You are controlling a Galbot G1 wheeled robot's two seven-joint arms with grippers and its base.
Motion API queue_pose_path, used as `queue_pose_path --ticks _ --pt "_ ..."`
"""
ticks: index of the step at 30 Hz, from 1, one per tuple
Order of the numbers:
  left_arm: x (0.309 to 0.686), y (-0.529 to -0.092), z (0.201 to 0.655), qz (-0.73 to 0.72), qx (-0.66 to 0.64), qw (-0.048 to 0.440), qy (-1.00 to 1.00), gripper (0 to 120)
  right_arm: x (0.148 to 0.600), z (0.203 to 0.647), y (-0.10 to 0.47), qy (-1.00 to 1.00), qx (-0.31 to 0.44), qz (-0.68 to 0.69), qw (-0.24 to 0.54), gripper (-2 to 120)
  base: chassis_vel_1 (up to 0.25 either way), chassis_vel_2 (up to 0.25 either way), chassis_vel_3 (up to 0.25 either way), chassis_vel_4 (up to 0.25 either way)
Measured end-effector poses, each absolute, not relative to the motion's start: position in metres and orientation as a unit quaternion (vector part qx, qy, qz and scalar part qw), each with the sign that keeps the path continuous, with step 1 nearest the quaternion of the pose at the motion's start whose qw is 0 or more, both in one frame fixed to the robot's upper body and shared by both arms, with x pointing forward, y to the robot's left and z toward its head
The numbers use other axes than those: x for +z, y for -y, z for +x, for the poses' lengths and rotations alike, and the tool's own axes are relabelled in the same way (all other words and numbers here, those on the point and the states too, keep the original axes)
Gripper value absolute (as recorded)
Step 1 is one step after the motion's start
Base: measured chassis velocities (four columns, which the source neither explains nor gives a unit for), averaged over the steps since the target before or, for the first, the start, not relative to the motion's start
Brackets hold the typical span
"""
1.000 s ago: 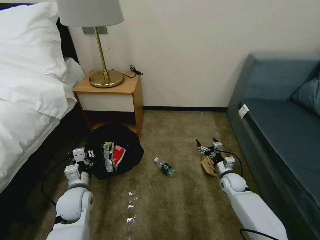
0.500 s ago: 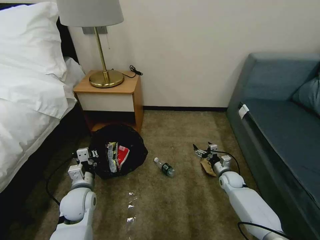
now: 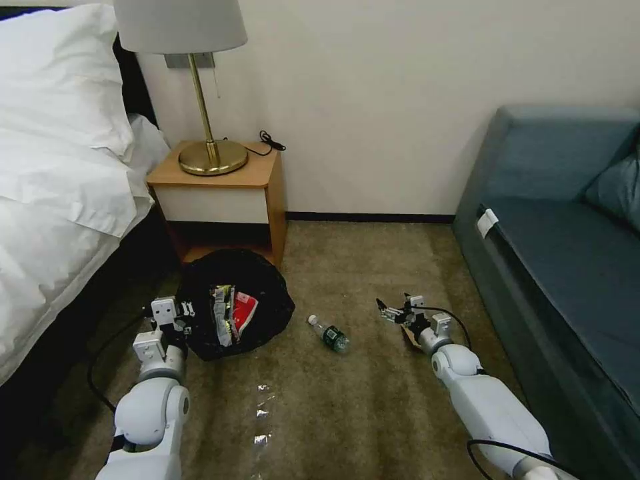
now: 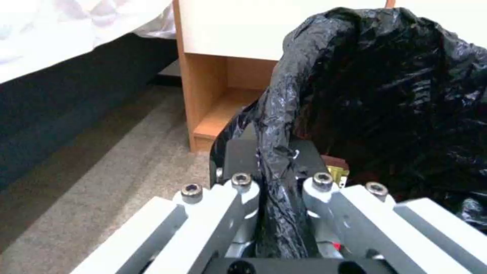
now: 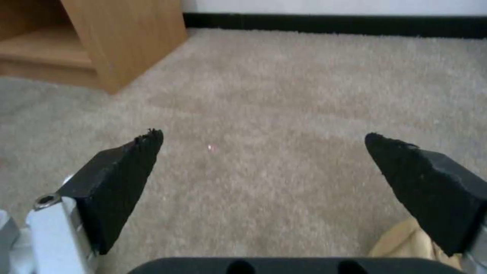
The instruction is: Pick up the trash bin, then pick up the garbage on the floor and place it into the trash bin.
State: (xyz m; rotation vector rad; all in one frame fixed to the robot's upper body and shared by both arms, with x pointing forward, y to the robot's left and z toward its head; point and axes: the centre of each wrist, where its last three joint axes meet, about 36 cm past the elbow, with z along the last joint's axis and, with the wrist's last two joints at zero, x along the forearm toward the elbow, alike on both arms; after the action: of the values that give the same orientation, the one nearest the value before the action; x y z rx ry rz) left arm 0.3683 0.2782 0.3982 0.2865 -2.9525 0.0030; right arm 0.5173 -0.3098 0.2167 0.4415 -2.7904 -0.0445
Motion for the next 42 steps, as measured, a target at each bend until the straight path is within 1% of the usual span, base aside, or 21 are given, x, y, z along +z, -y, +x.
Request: queue_pose_path --ticks 13,31,42 --pt "0.396 -0.277 0.364 0.097 0.002 0.09 0.991 5 0.193 0.504 0.326 0.97 -0.014 0.133 0.203 100 0.0 0.0 0.0 0.0" --pt "0.4 -0.277 0.353 0.097 -0.003 0.089 0.991 5 0.188 0.515 0.327 0.961 -0.019 0.108 0.255 100 0.0 0.0 0.0 0.0" --pt "0.406 -0.277 0.349 0.098 -0.003 0.084 0.992 5 0.181 0.518 0.345 0.957 -0.017 0.077 0.28 100 0.0 0.0 0.0 0.0"
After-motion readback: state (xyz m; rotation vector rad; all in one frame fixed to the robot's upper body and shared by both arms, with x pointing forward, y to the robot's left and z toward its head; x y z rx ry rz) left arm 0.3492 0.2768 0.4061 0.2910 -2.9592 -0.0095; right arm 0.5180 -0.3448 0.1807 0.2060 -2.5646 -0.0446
